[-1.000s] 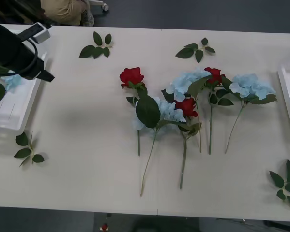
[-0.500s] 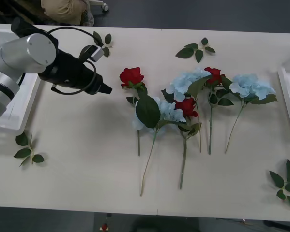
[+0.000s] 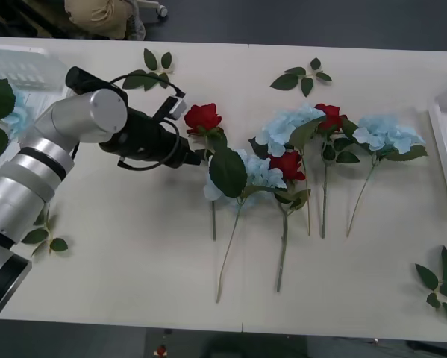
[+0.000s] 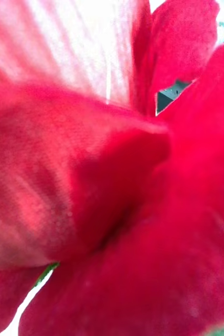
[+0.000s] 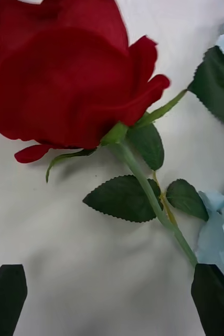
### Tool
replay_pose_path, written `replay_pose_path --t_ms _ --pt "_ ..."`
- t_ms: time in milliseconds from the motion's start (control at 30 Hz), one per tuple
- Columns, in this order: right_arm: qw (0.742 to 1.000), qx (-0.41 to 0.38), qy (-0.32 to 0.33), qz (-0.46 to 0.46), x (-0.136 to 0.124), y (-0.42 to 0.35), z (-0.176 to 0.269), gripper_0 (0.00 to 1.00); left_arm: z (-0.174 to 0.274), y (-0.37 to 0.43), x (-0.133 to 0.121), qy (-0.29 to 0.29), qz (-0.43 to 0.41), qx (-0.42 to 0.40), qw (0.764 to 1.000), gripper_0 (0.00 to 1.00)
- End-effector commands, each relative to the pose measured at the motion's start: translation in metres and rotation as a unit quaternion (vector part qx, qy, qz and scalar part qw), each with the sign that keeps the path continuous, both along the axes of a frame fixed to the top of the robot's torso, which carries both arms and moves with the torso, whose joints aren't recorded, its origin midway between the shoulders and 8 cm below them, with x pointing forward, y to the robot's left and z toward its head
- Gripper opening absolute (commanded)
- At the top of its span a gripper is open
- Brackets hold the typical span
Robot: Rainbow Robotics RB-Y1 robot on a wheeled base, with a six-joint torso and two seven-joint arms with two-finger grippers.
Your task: Put the red flowers into the right box and the blue flowers into the left box
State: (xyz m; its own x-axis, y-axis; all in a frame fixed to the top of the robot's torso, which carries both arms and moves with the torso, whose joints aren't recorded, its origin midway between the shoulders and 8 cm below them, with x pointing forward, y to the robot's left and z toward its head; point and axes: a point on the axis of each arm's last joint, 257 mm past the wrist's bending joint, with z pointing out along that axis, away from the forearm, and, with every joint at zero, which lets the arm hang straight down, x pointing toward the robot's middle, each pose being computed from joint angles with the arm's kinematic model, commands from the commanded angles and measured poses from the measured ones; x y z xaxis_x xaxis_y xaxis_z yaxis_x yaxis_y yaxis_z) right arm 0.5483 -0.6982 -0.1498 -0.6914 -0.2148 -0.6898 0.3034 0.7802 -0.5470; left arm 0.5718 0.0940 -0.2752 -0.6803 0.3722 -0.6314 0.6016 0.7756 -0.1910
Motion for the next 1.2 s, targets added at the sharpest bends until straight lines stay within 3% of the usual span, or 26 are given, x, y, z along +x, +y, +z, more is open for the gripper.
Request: replay_pose_path --t_ms 33,67,133,200,233,700,867,1200 --pt "1.000 -0.021 -0.019 0.004 0.007 -0.007 0.041 0.09 0.010 -0.019 0.004 -0.003 0.017 -0.004 1.000 0.92" --pt "1.000 -0.020 -0.019 0.004 0.007 -0.007 0.041 0.17 0.008 -0.024 0.002 -0.003 0.018 -0.001 1.000 0.92" --pt "1.000 -0.020 -0.020 0.005 0.008 -0.007 0.041 0.49 0.006 -0.029 0.002 -0.004 0.025 0.005 1.000 0.92" --pt "1.000 -0.016 -0.022 0.005 0.008 -0.006 0.041 0.89 0.004 -0.038 0.001 -0.008 0.030 0.009 0.999 0.92" --pt "1.000 -0.017 -0.020 0.006 0.008 -0.006 0.040 0.99 0.005 -0.042 0.001 -0.013 0.030 0.011 0.999 0.92" --pt "1.000 0.011 -0.013 0.013 0.008 0.002 0.031 1.00 -0.007 -0.059 -0.005 -0.022 0.042 0.040 0.998 0.92" --pt "0.994 0.105 -0.018 0.011 0.011 0.028 0.016 1.00 -0.007 -0.060 0.001 -0.042 0.041 0.047 0.997 0.92" --pt "0.956 0.289 0.019 0.043 0.024 0.145 -0.009 1.00 -0.011 -0.062 0.009 -0.087 0.028 0.077 0.993 0.89"
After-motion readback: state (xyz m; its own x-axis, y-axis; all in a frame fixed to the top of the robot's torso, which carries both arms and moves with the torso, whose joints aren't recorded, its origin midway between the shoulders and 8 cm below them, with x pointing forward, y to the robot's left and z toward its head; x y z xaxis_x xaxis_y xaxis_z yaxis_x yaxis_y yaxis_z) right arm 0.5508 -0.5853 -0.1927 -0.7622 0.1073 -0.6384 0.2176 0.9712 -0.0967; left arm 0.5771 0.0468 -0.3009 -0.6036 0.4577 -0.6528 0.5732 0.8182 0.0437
